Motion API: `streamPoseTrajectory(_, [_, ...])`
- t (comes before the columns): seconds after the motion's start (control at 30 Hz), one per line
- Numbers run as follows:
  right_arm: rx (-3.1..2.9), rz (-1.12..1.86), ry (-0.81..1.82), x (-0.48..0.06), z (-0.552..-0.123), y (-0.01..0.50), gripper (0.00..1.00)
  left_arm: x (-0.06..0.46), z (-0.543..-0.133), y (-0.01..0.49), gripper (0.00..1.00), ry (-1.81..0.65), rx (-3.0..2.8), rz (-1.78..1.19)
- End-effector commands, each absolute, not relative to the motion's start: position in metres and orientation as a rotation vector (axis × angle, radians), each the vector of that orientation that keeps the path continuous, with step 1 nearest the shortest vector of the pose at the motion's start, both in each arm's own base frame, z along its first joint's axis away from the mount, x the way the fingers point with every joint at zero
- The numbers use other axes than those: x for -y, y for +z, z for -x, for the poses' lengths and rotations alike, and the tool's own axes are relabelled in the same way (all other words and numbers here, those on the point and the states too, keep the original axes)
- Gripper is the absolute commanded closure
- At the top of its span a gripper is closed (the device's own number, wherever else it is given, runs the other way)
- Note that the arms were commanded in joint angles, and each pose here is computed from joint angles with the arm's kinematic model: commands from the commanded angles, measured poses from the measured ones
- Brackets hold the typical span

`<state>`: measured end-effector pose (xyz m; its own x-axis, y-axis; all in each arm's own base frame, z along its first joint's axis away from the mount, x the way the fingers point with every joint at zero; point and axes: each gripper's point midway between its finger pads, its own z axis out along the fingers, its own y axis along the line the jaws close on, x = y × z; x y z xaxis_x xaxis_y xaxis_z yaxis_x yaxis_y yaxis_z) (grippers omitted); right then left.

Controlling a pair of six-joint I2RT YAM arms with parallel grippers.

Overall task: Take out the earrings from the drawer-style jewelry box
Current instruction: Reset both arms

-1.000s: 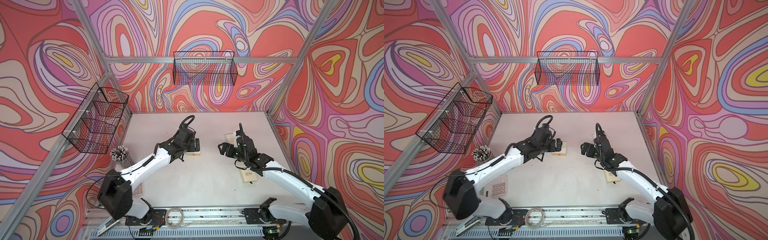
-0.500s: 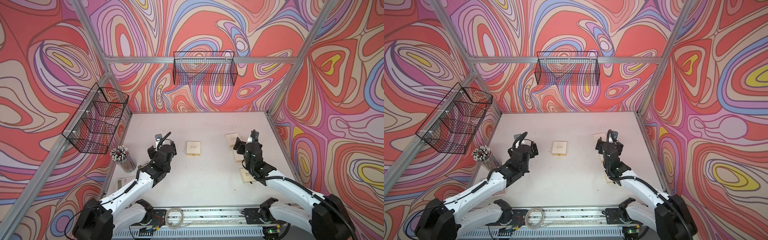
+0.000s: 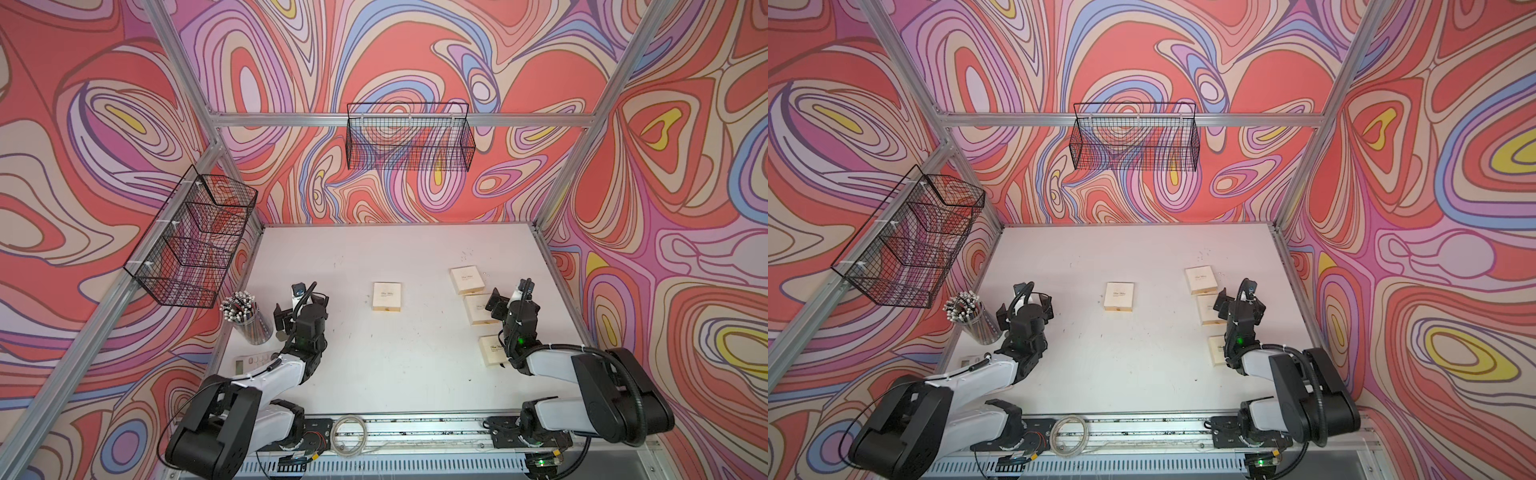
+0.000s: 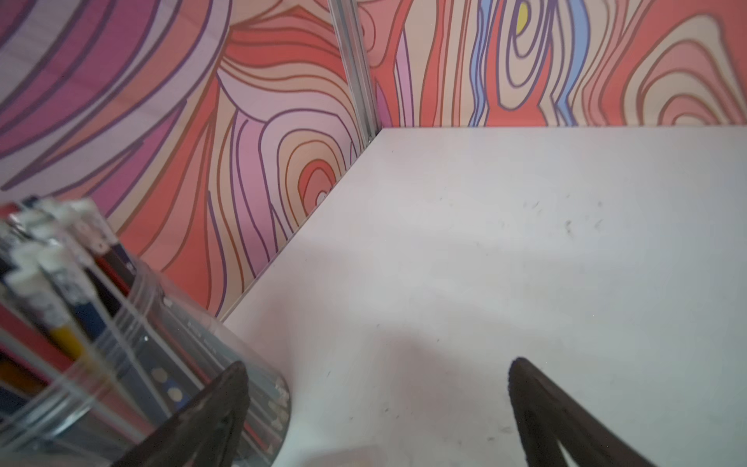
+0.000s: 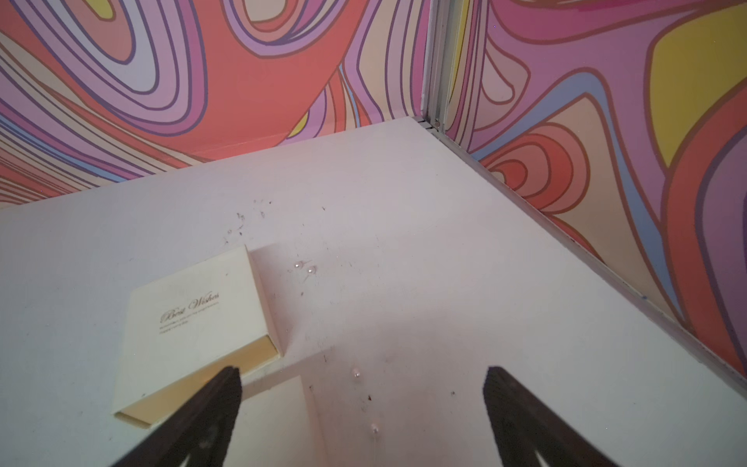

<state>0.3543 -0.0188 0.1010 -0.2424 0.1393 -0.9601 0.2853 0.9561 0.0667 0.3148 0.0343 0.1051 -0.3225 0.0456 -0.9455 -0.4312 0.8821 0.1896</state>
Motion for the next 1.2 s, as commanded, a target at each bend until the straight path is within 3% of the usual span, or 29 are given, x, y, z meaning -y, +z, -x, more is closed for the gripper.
streamPoseTrajectory(0.0, [-1.675,-0.274,-0.035,0.007,-0.375,0.138,0.02,-0.031,-0.327,0.143,0.0,0.329,-1.632,0.284])
streamPoseTrajectory(0.4, [-1.76,-0.031,0.093,-0.033,-0.4,0.13,0.02,-0.022,-0.387,0.097,0.0,0.283,-1.85,0.144])
streamPoseTrajectory(0.6, [-1.774,-0.004,0.105,-0.037,-0.403,0.128,0.02,-0.026,-0.387,0.094,0.0,0.257,-1.905,0.175])
streamPoseTrajectory(0.77, [-1.656,-0.052,-0.07,-0.009,-0.382,0.145,0.02,-0.024,-0.387,0.094,0.0,0.253,-1.893,0.165])
streamPoseTrajectory(1.17, [-1.74,-0.083,-0.059,0.004,-0.412,0.108,0.02,-0.024,-0.388,0.095,0.0,0.254,-1.886,0.159])
